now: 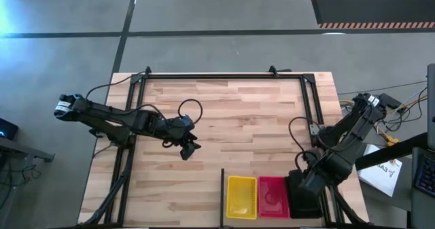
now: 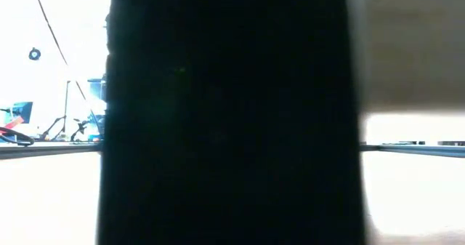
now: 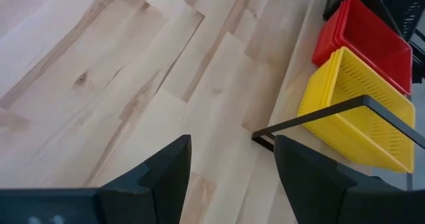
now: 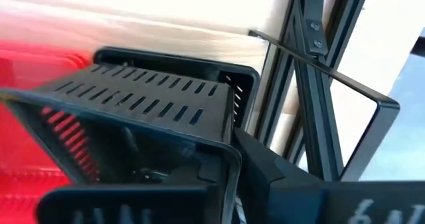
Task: Stack baskets on shelf by color
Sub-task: Stack the black bin on top of the black bins on the shelf, then return to Home Position
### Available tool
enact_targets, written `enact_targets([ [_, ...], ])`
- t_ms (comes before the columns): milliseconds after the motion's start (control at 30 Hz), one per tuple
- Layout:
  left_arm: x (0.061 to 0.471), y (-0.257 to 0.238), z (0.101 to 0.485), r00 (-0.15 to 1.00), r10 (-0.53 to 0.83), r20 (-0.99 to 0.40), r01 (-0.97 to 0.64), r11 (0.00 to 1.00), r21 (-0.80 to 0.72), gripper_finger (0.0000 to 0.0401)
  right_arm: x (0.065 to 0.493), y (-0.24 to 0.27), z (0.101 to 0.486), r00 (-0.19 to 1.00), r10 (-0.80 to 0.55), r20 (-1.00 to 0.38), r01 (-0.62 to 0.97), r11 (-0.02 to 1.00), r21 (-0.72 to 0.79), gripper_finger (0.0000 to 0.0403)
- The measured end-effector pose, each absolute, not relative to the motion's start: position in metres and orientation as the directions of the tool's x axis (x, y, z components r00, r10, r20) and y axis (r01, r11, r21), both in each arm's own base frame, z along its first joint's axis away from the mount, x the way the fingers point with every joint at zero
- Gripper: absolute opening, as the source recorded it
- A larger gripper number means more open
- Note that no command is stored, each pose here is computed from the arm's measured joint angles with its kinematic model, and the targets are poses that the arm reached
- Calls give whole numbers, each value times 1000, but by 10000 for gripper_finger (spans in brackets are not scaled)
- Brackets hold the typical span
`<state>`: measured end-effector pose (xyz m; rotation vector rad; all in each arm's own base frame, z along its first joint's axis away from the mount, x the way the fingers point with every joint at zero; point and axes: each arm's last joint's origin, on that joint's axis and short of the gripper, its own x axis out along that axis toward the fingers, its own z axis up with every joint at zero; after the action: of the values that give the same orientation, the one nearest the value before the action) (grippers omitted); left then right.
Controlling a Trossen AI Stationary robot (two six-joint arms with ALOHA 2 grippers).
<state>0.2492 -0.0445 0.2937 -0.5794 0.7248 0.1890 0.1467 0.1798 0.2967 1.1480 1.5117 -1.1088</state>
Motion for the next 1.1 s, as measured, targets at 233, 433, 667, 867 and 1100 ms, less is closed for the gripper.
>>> enact_targets([
  [233,249,-45,294,741,-33,-670,-356,828,-434,200,144,186,294,-235,203,-951,949,260,-179,97],
  [433,249,-45,294,742,-33,-670,-356,827,-435,200,141,181,309,-197,242,-950,944,309,-117,136],
  [667,249,-45,295,743,-35,-668,-356,825,-440,200,150,176,320,140,96,-985,933,320,164,112],
  [867,252,-45,300,771,-45,-635,-333,821,-463,200,173,183,320,505,30,-863,755,469,458,40],
  [1100,262,-48,321,897,-89,-433,-197,797,-571,200,204,186,329,828,-58,-557,438,687,579,9],
])
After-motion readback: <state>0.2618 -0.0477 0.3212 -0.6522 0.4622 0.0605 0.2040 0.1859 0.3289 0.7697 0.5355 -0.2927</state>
